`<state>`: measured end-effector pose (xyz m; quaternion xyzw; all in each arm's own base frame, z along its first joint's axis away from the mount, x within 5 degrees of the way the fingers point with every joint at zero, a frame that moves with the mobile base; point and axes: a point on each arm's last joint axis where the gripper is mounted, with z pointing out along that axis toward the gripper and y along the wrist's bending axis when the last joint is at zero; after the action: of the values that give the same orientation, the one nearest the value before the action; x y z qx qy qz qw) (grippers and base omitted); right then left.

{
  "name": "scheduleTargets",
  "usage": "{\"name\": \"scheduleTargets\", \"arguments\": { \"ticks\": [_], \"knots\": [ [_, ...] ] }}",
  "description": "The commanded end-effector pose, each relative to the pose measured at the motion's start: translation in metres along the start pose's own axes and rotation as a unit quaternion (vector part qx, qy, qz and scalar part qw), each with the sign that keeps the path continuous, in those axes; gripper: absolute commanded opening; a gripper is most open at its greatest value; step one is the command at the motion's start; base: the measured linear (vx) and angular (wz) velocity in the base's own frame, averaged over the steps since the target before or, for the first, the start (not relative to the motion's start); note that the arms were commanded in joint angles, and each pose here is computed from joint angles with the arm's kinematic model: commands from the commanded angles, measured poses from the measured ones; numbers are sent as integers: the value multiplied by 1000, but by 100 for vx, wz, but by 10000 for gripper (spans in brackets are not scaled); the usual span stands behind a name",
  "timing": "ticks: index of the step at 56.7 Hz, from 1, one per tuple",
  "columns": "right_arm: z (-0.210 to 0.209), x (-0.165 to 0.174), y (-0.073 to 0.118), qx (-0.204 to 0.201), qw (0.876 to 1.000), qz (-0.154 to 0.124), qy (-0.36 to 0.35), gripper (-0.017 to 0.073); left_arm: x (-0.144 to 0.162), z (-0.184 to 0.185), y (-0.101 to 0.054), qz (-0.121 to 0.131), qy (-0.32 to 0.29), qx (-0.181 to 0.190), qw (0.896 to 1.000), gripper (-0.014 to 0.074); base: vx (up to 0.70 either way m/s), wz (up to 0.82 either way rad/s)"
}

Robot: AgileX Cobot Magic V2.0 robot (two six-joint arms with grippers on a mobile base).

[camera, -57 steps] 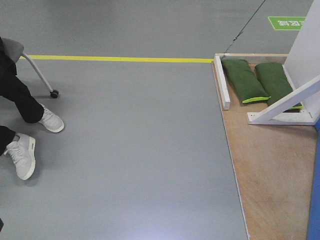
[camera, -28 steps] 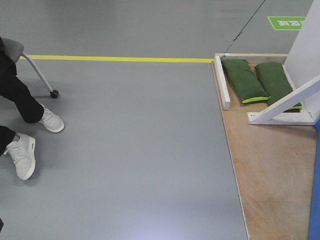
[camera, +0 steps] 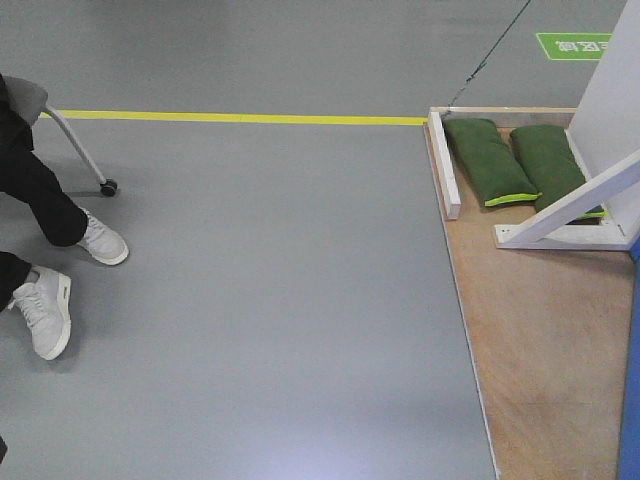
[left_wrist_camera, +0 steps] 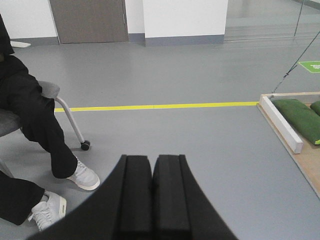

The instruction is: Move to blue door and open it

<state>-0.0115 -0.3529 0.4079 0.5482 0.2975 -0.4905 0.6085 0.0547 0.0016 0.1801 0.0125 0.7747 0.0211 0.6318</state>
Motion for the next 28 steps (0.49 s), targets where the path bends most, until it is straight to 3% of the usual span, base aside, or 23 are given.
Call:
{"name": "scheduleTargets", "arguments": {
  "ticks": [1,15,28],
  "knots": [
    [-8,-28,18,-27,998,17,-62,12,-17,-4,0,-5,-62,4,998,73,0,0],
    [-15,-18,48,-72,991,107,-39,12,-17,-4,0,-5,-62,4,998,73,0,0],
    [-20,-19,59,-90,989,111,-37,12,-17,-4,0,-5,-62,4,998,73,0,0]
  ]
}}
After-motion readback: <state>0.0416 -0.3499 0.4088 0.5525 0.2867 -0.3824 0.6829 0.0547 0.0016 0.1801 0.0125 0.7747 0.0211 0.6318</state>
